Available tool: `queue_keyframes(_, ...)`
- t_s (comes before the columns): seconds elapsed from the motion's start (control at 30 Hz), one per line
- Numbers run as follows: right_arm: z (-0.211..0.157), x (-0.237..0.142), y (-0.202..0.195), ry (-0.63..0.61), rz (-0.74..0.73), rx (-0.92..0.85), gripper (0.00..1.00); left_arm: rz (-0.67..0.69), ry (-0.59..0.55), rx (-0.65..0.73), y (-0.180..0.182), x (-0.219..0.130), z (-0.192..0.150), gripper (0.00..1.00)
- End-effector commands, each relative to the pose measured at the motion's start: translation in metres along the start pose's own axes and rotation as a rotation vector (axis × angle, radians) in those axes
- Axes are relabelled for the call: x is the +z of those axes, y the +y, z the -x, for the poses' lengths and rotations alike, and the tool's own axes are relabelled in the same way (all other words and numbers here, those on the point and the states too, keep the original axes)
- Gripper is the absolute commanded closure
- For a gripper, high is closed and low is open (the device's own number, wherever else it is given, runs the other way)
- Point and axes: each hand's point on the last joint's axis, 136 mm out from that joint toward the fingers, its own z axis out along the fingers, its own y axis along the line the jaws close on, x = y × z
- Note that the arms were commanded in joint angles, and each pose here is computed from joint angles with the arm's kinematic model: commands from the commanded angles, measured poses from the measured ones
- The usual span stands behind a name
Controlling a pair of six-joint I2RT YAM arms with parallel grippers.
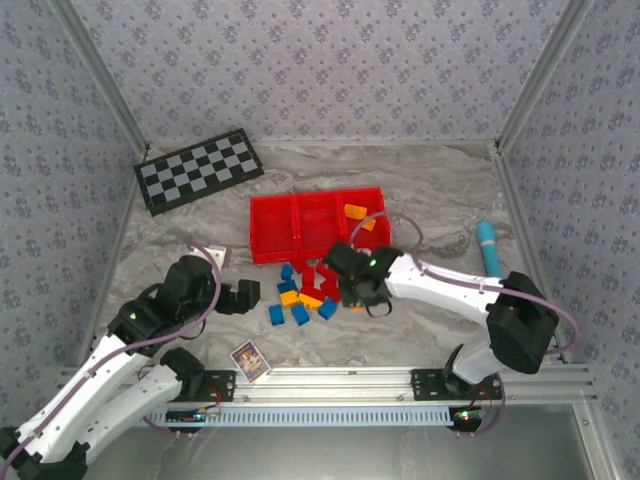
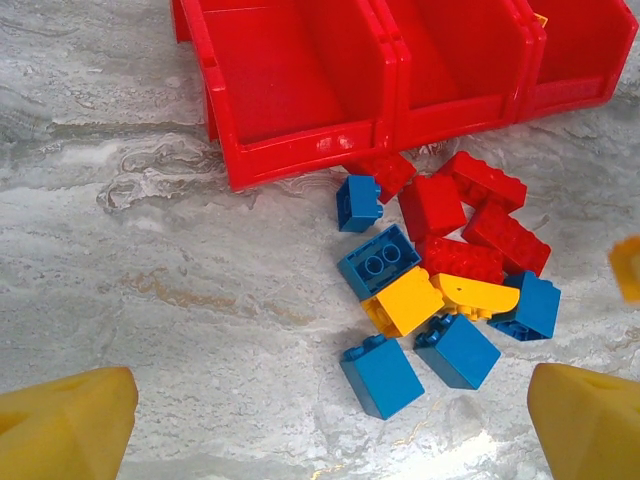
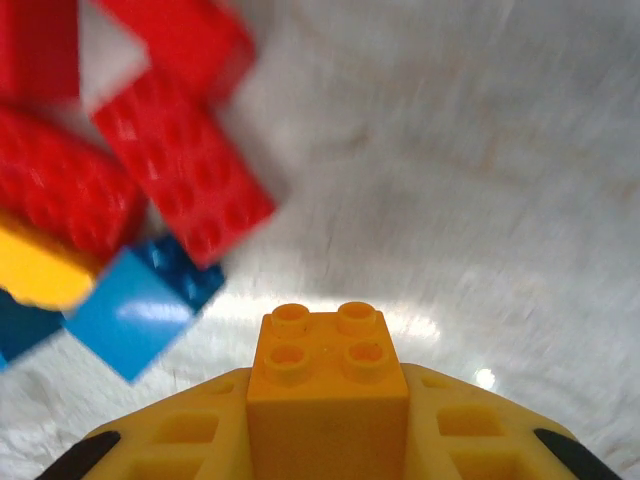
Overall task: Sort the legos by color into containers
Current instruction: Pick up the lego from the bottom-center of the table, then place the lego in the container.
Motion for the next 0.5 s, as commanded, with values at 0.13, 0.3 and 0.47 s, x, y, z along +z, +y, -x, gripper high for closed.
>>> queue_keyframes(0.13,0.092,-0.017,-0.041,-0.098,0.073,-0.05,0.74,-0.028,-0.014,0.027,-0.005,-0.003,0.002,0.0)
queue_keyframes(0.3,0.148,-0.021,-0.054,-0.133,0.095,-0.054,0.73,-0.025,-0.022,0.018,-0.005,-0.003,0.003,0.0)
queue_keyframes(0.47,0.179,0.0,-0.057,-0.115,0.152,-0.022,0.71,-0.006,0.006,0.013,-0.003,0.0,0.001,0.0)
